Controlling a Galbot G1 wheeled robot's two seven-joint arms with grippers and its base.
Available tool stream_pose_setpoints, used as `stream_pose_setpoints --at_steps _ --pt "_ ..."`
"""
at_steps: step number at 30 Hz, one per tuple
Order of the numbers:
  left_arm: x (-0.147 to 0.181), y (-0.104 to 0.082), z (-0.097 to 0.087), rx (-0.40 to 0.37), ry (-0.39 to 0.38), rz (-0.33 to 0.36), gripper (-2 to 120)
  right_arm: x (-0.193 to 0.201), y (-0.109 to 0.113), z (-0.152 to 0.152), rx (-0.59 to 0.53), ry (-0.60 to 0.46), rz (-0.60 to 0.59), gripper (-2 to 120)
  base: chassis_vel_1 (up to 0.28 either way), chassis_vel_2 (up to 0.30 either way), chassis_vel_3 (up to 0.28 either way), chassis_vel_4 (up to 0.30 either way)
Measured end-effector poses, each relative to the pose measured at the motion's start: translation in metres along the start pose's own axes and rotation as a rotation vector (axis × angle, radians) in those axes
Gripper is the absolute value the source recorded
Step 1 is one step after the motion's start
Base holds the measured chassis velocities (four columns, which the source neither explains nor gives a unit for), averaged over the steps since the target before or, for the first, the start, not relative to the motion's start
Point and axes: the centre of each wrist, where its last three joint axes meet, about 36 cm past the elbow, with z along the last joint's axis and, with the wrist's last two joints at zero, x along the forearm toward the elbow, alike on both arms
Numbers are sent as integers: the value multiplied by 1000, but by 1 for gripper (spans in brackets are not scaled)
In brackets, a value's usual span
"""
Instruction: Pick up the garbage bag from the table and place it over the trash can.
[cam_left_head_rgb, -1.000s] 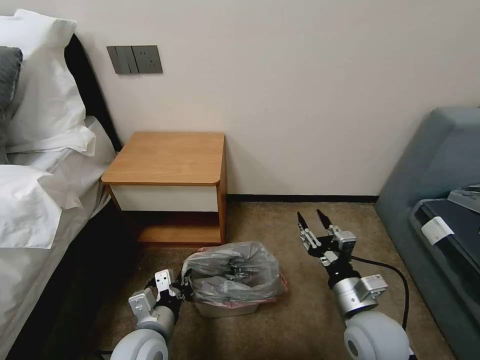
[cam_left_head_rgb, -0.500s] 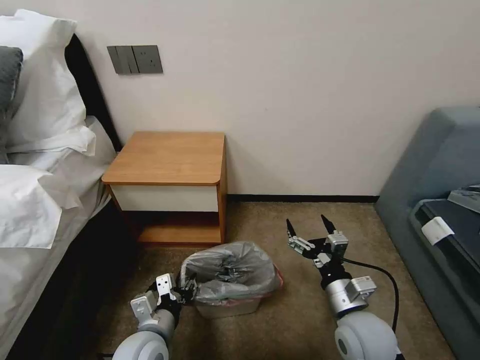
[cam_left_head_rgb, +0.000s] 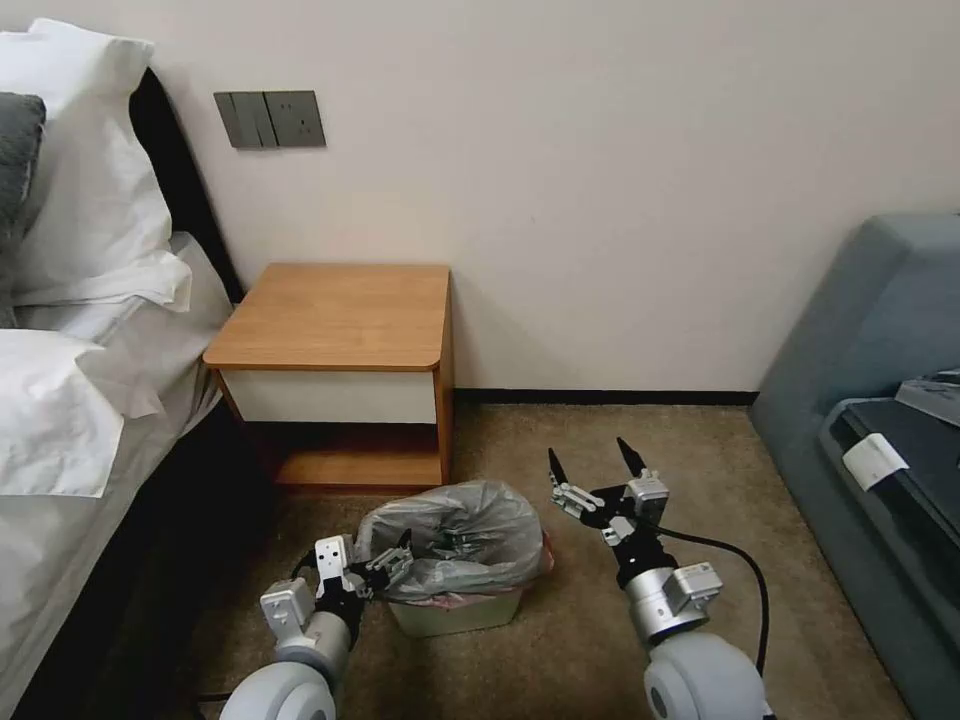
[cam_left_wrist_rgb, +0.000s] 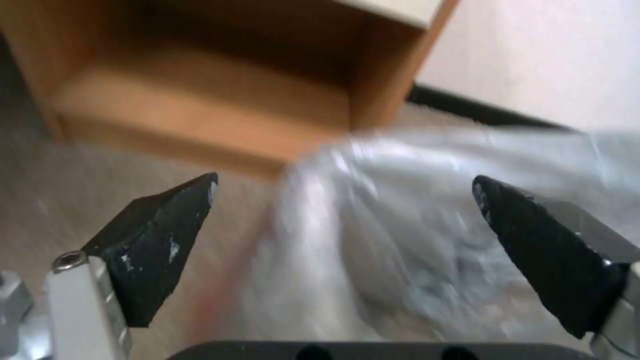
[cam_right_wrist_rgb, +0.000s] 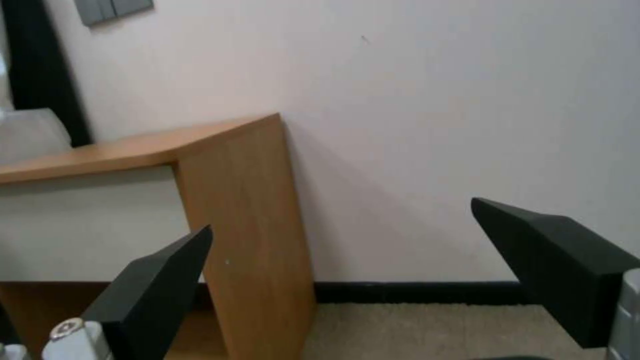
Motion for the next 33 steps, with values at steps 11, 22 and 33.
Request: stream_pose_setpoints --at_steps 11,22,33 --pt "-11 17 40 -32 -282 -26 100 14 18 21 43 64 47 100 0 0 0 0" --pt "-21 35 56 -160 -443 2 97 23 16 39 140 60 145 100 0 0 0 0" --pt "-21 35 56 -157 -438 -2 97 23 15 40 142 60 145 100 0 0 0 0"
